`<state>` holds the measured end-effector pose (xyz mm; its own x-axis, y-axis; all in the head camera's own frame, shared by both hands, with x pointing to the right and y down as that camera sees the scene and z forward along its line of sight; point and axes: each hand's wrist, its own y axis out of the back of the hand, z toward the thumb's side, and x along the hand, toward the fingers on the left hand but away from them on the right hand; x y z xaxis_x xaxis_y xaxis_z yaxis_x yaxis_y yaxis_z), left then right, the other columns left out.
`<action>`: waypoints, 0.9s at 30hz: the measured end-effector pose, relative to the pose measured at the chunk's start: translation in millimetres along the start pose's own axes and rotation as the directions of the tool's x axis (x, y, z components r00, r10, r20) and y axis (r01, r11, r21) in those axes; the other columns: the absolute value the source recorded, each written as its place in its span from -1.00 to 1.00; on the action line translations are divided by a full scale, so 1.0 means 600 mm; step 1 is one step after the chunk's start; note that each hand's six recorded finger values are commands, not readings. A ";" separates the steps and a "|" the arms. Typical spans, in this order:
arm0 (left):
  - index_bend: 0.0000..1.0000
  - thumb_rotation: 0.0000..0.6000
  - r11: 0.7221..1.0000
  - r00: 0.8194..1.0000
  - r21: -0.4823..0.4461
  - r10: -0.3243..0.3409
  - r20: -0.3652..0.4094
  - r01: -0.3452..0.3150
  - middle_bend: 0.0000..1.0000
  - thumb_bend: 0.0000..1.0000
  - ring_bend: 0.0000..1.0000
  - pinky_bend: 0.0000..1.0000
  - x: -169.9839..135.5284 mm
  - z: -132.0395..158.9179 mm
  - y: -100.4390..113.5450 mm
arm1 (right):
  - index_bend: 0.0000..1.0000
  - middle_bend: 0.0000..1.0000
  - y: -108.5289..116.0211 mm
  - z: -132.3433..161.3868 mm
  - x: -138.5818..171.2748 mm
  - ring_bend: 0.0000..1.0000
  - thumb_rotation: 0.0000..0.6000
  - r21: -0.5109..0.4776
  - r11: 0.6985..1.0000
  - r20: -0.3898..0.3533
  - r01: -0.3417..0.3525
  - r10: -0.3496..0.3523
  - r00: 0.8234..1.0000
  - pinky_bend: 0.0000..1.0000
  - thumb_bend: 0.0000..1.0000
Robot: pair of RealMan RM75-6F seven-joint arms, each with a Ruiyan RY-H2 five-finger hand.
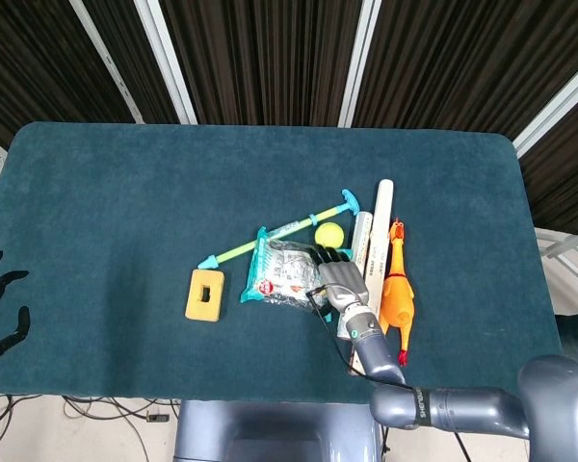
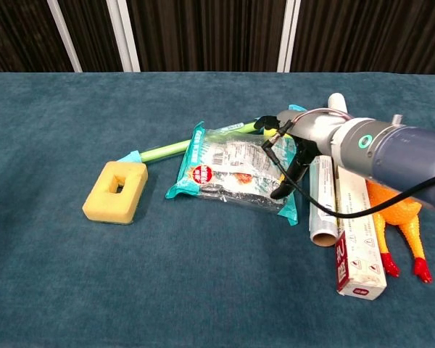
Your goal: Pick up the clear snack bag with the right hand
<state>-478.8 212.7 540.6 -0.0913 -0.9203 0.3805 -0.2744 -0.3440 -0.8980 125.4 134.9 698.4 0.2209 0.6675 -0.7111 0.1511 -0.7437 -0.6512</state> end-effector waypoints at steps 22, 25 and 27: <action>-0.55 1.00 1.000 1.000 -0.029 -0.005 -0.031 0.004 -1.00 0.02 -1.00 -1.00 0.002 -0.003 0.001 | -0.99 -0.93 -0.053 0.034 -0.043 -0.99 1.00 0.054 0.998 0.032 -0.019 0.017 0.999 -0.77 -0.98; -0.55 1.00 0.999 0.999 -0.032 -0.004 -0.032 0.003 -1.00 0.02 -1.00 -1.00 0.003 -0.003 0.001 | -0.99 -0.83 -0.054 0.039 -0.050 -0.87 1.00 0.051 0.999 0.037 -0.017 0.015 0.999 -0.77 -0.98; -0.55 1.00 0.999 0.999 -0.033 -0.004 -0.035 0.003 -1.00 0.02 -1.00 -1.00 0.003 -0.004 0.001 | -0.99 -0.73 -0.056 0.042 -0.053 -0.77 1.00 0.055 0.998 0.038 -0.021 0.019 0.999 -0.77 -0.98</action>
<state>-481.6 211.4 541.1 -0.1231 -0.9118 0.3918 -0.3064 -0.3406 -0.8889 89.3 139.8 736.2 0.1874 0.6540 -0.7329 0.0927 -0.7546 -0.6496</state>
